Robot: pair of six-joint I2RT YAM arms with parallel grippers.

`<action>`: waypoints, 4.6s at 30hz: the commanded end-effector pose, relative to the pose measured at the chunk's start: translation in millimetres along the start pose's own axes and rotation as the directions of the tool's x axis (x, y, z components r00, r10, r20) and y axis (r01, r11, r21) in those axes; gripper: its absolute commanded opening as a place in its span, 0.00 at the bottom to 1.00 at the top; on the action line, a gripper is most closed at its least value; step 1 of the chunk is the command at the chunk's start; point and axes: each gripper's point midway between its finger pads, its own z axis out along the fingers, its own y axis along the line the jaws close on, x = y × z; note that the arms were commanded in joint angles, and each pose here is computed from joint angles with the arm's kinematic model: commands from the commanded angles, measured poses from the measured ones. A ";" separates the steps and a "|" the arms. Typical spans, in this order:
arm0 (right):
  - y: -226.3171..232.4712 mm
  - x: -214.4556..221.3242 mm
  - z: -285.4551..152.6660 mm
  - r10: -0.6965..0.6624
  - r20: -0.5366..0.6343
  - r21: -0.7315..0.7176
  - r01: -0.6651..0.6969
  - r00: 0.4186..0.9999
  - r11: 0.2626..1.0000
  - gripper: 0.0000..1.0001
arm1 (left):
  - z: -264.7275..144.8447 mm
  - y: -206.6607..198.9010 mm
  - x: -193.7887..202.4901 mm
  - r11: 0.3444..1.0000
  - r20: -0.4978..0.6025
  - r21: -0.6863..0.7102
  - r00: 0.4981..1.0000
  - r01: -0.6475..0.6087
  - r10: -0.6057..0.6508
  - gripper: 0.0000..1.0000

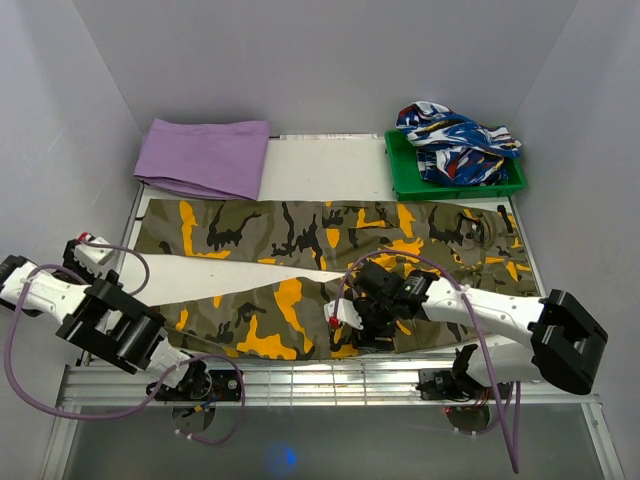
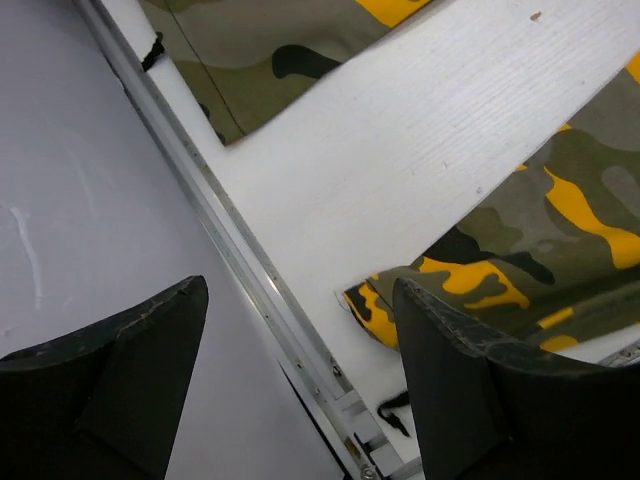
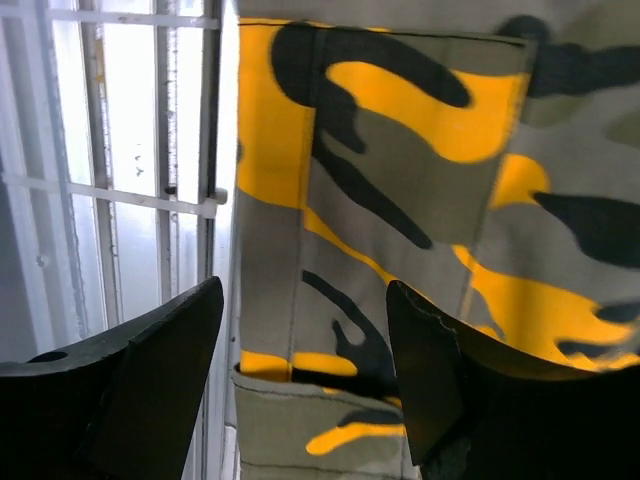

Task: Fold and stack the trousers
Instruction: Flatten the trousers out

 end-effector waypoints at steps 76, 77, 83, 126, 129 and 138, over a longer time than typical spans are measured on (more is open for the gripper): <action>-187.5 189.4 -224.3 0.643 0.377 0.603 -0.704 0.666 0.375 0.42 | 162.1 -63.7 -68.2 0.933 -0.317 0.231 0.928 0.274 -0.194 0.47; -193.8 188.5 -237.3 0.634 0.403 0.614 -0.709 0.660 0.347 0.44 | 159.7 -60.7 -81.4 0.933 -0.287 0.237 0.937 0.270 -0.198 0.51; -226.9 223.4 -277.6 0.668 0.413 0.686 -0.694 0.619 0.219 0.48 | 162.2 -64.0 -180.2 0.940 -0.059 0.288 0.983 0.184 -0.175 0.70; -196.1 380.4 -210.3 0.911 0.325 0.605 -0.796 0.253 0.005 0.23 | 258.8 -225.6 -75.0 0.855 -0.484 0.399 0.868 0.332 -0.111 0.26; -212.8 366.8 -243.5 0.866 0.426 0.560 -0.828 0.263 -0.023 0.43 | 259.0 -226.5 -79.1 0.847 -0.477 0.408 0.871 0.341 -0.121 0.26; -225.5 249.3 -314.7 0.672 0.669 0.309 -0.941 0.317 0.136 0.52 | 261.5 -224.0 -89.2 0.840 -0.462 0.417 0.877 0.346 -0.132 0.28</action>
